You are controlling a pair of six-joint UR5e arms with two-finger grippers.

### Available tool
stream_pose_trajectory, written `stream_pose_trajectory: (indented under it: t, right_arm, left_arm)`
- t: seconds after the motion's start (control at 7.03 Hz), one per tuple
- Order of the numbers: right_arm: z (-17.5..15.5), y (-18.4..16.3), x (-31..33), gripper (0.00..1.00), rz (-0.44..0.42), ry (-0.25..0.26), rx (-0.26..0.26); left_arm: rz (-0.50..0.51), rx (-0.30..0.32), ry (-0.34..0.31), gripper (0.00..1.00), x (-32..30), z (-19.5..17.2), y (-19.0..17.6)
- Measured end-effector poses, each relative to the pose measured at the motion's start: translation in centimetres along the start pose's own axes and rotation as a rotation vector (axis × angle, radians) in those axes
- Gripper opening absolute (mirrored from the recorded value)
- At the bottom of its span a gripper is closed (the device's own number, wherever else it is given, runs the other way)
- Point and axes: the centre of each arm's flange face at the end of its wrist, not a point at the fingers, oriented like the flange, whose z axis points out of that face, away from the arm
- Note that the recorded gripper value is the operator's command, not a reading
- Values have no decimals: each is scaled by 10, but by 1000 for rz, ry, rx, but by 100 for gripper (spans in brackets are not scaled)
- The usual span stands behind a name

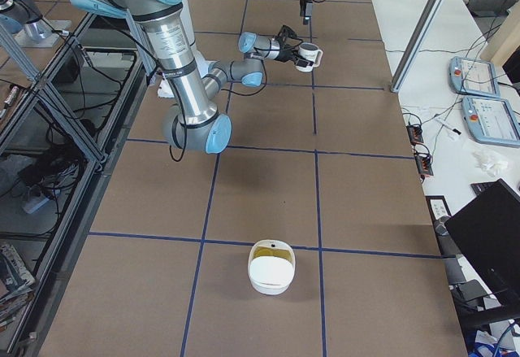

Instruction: Left arm hands cup to right arm to dump lemon

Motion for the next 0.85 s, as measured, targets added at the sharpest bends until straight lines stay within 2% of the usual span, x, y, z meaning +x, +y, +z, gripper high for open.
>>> stream_pose_trajectory:
  t: [0.28, 0.57, 0.71, 0.85]
  right_arm:
    - [-2, 2, -7, 40, 2, 8, 3]
    - [-2, 1, -22, 41, -32, 25, -22]
    - [-4, -1, -35, 41, -49, 43, -29]
    - [-7, 0, -45, 42, -56, 53, -28]
  left_arm:
    - [-41, -24, 27, 100, 28, -6, 3]
    - [-84, -43, 31, 100, 61, -1, 5]
    - [-94, -47, 30, 98, 66, 2, 5]
    - [-99, -49, 27, 91, 67, 3, 4]
